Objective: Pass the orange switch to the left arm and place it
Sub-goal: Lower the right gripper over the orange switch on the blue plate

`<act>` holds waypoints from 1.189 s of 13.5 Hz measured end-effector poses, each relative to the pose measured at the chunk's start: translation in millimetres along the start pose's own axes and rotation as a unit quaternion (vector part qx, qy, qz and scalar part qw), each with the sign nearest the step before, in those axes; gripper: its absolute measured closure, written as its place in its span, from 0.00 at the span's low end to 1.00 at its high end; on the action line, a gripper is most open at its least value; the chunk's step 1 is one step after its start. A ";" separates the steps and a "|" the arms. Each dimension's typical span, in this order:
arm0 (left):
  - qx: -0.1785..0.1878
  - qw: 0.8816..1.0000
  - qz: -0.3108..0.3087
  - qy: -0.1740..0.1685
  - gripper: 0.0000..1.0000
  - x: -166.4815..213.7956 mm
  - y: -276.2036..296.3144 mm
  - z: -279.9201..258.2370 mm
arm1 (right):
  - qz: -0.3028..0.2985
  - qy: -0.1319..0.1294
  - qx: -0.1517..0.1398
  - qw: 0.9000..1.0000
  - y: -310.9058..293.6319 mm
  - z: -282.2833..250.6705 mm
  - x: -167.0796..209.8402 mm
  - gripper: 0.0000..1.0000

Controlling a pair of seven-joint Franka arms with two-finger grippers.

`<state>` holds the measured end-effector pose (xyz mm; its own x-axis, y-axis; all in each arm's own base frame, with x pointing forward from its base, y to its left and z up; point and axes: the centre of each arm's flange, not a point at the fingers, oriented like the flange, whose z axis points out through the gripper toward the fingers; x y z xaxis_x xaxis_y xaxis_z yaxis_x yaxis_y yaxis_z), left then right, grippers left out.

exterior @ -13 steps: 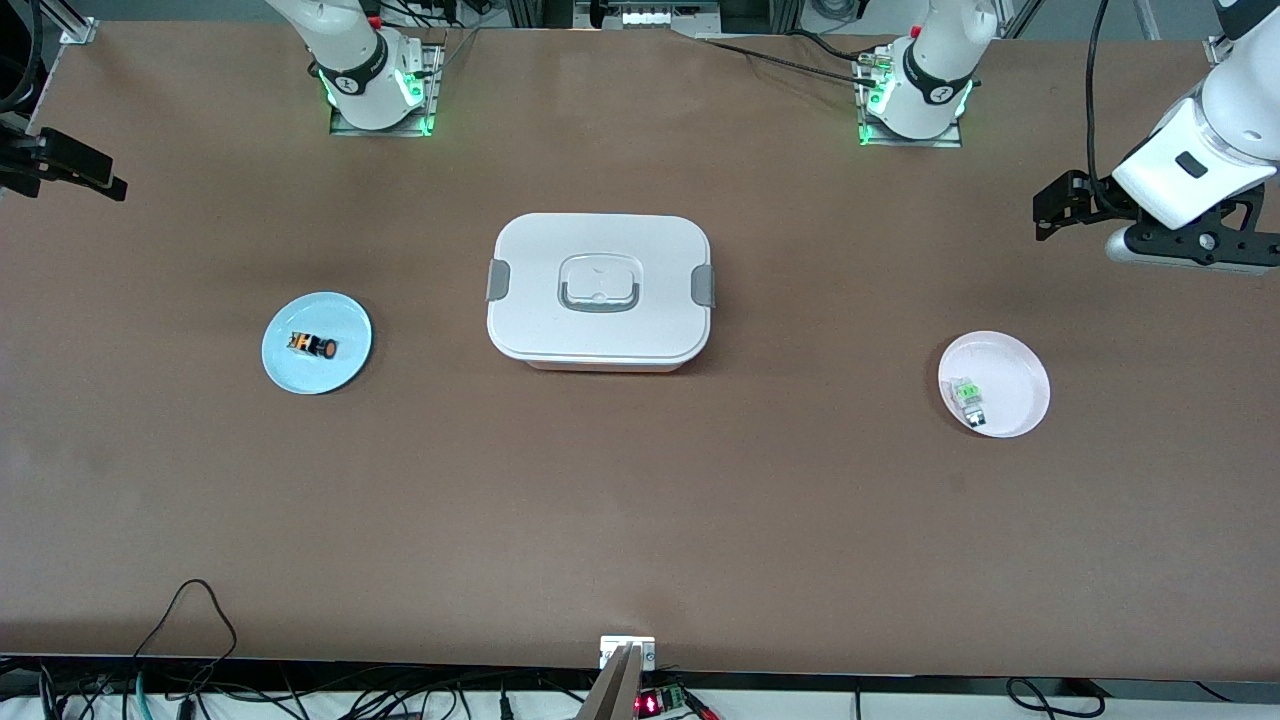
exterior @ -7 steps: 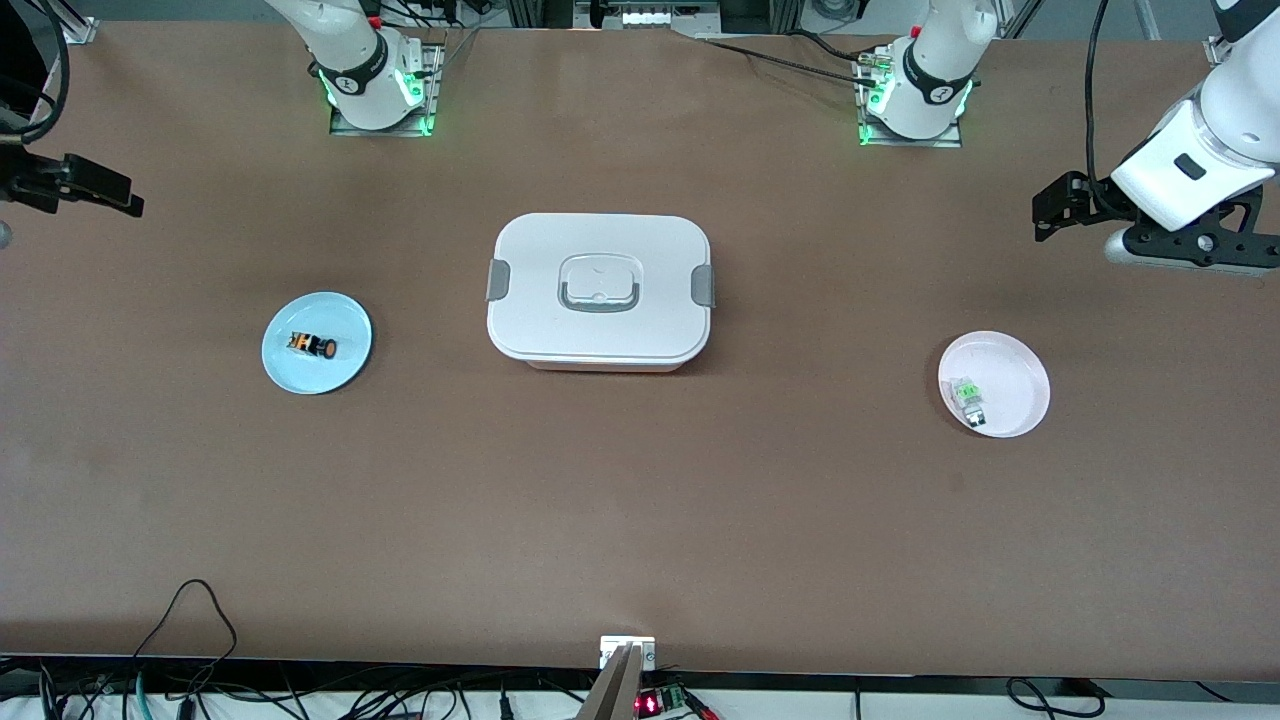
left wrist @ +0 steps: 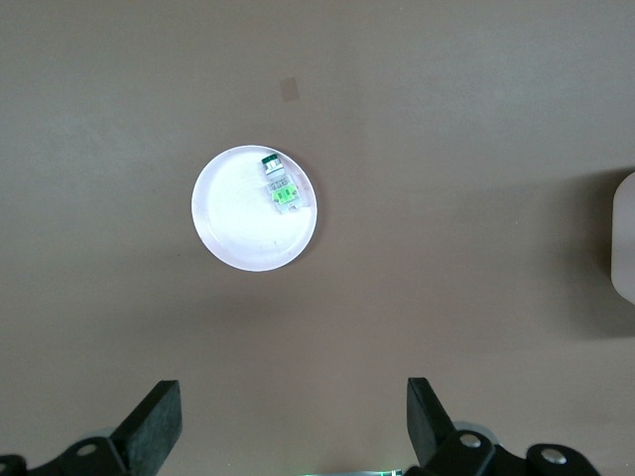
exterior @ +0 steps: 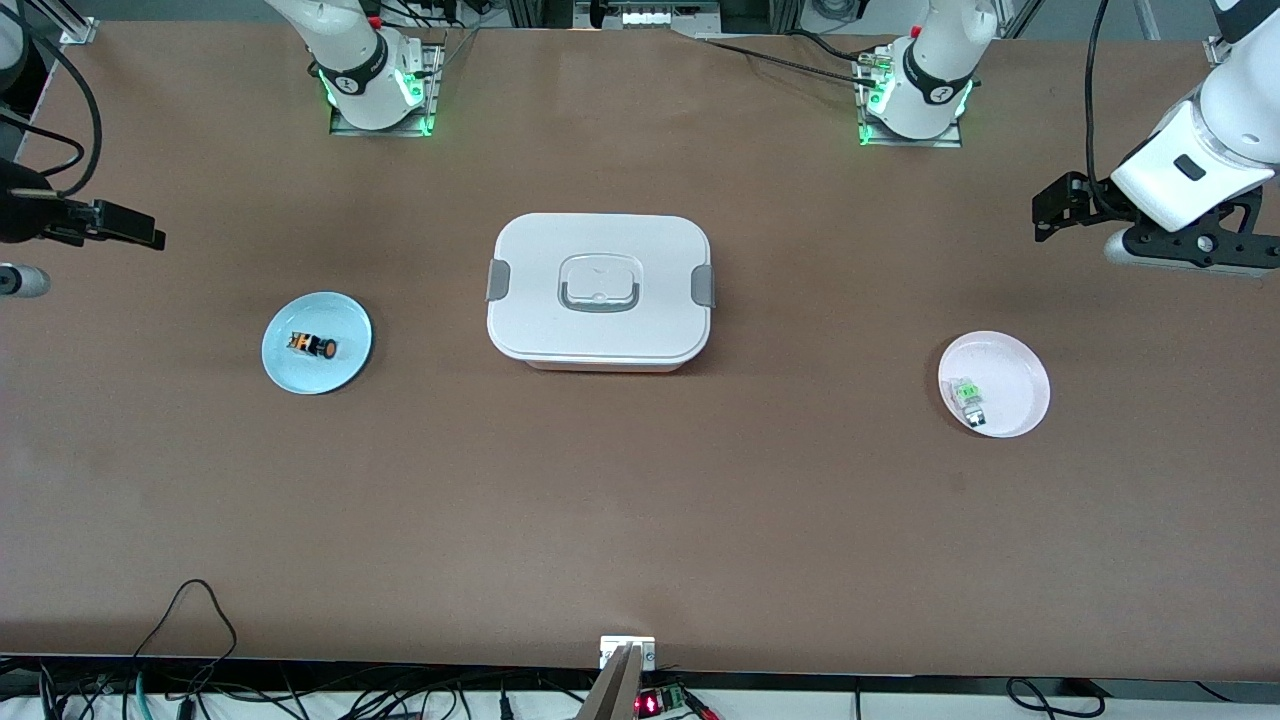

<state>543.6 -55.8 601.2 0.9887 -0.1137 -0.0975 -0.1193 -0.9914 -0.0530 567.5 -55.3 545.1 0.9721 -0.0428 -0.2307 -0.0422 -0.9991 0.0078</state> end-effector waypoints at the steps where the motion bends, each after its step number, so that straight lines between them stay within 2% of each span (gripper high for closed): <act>1: 0.000 1.000 0.000 0.000 0.00 0.0 0.0 -0.2 | 0.000 -0.009 -0.003 1.000 0.6 13.5 9.7 0.00; 2: 0.000 1.000 0.000 0.001 0.00 0.0 -0.1 -1.0 | 0.000 -0.014 -0.004 1.000 0.9 29.8 21.3 0.00; 6: 0.000 1.000 0.000 0.004 0.00 0.0 -0.2 -3.8 | 0.003 -0.007 -0.006 1.000 0.5 110.9 56.1 0.00; 16: 0.000 1.000 -0.001 0.004 0.00 0.3 -0.9 -3.6 | -0.013 0.012 -0.006 1.000 -16.8 236.4 54.7 0.00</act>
<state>544.2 -55.2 604.8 0.9896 -0.1127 -0.0895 -0.1177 -0.9916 -0.0530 566.8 -40.4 302.3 0.9781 -0.0174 -0.2075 -0.0148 -0.9998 0.0139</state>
